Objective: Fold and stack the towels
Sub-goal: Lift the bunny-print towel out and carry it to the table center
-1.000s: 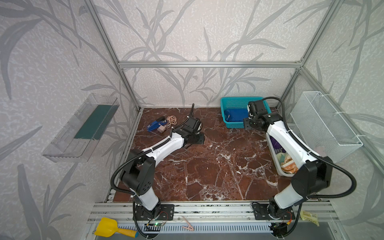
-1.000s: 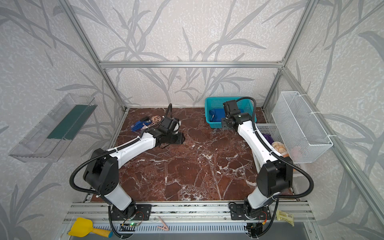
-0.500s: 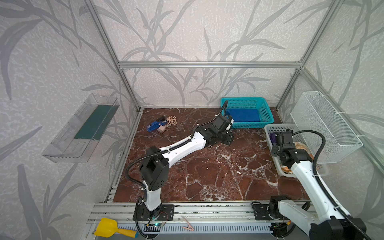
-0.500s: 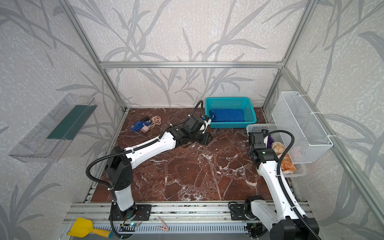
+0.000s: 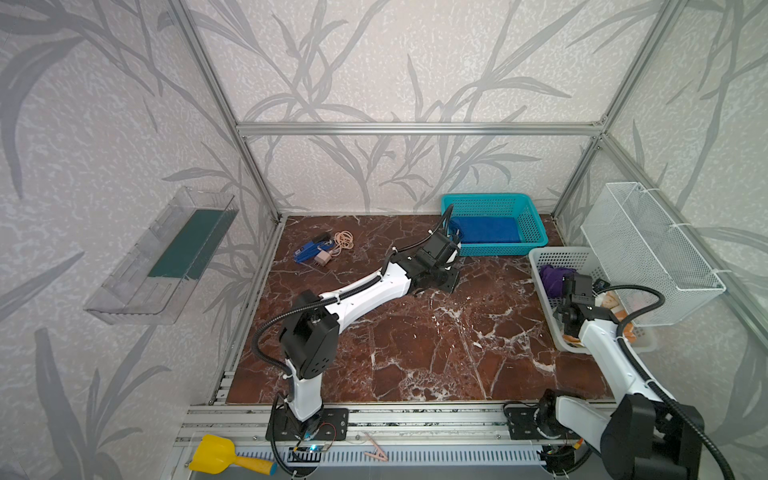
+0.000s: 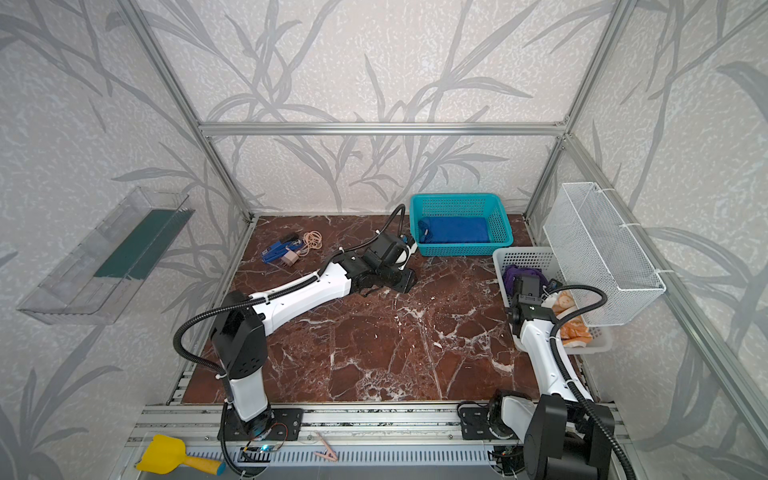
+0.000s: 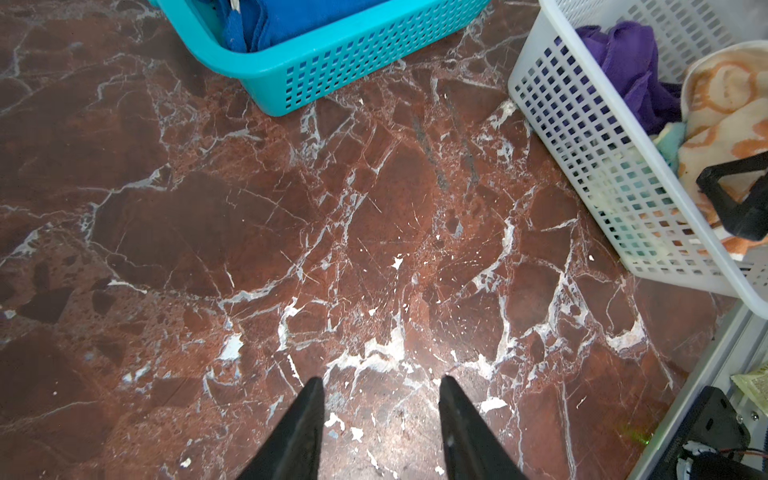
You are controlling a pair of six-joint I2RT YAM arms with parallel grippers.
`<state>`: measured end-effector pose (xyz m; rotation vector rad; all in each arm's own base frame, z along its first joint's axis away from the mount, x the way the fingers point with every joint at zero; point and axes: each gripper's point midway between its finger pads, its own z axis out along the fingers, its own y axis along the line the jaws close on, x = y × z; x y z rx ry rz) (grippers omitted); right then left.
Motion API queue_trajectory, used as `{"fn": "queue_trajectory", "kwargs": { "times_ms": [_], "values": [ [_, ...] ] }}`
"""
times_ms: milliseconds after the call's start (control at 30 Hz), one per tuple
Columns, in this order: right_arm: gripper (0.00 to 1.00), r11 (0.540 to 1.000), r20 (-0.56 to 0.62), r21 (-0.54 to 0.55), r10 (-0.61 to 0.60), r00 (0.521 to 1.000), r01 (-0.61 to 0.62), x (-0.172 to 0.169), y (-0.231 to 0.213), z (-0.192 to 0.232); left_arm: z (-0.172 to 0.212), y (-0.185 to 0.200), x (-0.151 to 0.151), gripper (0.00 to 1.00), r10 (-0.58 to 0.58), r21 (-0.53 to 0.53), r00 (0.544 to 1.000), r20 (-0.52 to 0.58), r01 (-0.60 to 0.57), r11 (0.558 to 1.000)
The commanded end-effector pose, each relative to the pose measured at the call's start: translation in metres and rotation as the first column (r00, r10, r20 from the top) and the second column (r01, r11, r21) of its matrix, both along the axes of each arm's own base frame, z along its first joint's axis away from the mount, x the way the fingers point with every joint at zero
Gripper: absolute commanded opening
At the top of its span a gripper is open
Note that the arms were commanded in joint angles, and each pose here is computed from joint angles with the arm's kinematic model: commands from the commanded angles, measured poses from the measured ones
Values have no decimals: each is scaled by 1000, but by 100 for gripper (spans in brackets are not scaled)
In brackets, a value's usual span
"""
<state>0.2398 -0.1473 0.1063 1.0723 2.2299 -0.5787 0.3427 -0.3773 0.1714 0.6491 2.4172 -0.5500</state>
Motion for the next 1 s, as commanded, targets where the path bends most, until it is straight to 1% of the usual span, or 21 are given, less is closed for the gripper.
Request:
{"fn": "queue_trajectory", "kwargs": {
  "times_ms": [0, 67, 100, 200, 233, 300, 433, 533, 633, 700, 733, 767, 900, 967],
  "values": [
    [70, 996, 100, 76, -43, 994, 36, 11, -9, -14, -4, 10, -2, 47, 1, 60, 1000, -4, 0, 998],
    [62, 994, 125, 110, -20, 992, 7, 18, -6, -20, -4, 13, -1, 47, 9, 71, 1000, 2, -9, 997],
    [53, 992, 139, 123, 5, 990, -23, 23, -3, -21, -5, 14, 0, 47, 16, 74, 1000, 4, -16, 997],
    [16, 978, 175, 159, 103, 979, -132, 37, 10, -15, -6, 15, 2, 47, 30, 79, 1000, 3, -30, 996],
    [8, 973, 182, 162, 132, 974, -162, 39, 14, -10, -7, 16, 2, 47, 34, 83, 999, 2, -34, 996],
    [0, 970, 197, 126, 179, 964, -206, 42, 20, 9, -7, 18, 2, 47, 40, 89, 999, 6, -40, 995],
    [0, 954, 203, -19, 298, 933, -300, 41, 35, 62, -4, 20, 4, 47, 43, 92, 999, 21, -44, 995],
    [0, 935, 211, -89, 355, 911, -343, 37, 42, 93, 0, 22, 7, 47, 46, 88, 998, 35, -49, 995],
    [5, 915, 208, -109, 404, 891, -389, 34, 49, 113, 4, 23, 10, 47, 50, 80, 998, 47, -54, 995],
    [10, 895, 199, -100, 445, 873, -434, 36, 55, 119, 6, 23, 11, 47, 54, 74, 997, 55, -58, 996],
    [11, 881, 198, -89, 474, 858, -465, 38, 60, 121, 7, 23, 12, 47, 58, 69, 997, 56, -61, 996],
    [11, 861, 200, -76, 508, 838, -503, 41, 67, 122, 8, 24, 13, 47, 61, 65, 996, 59, -64, 996],
    [6, 747, 260, 5, 640, 722, -664, 57, 103, 128, 11, 24, 15, 47, 79, 41, 995, 65, -82, 996],
    [5, 674, 310, 45, 692, 652, -737, 65, 125, 136, 11, 26, 15, 47, 93, 33, 993, 66, -95, 995]
  ]
}}
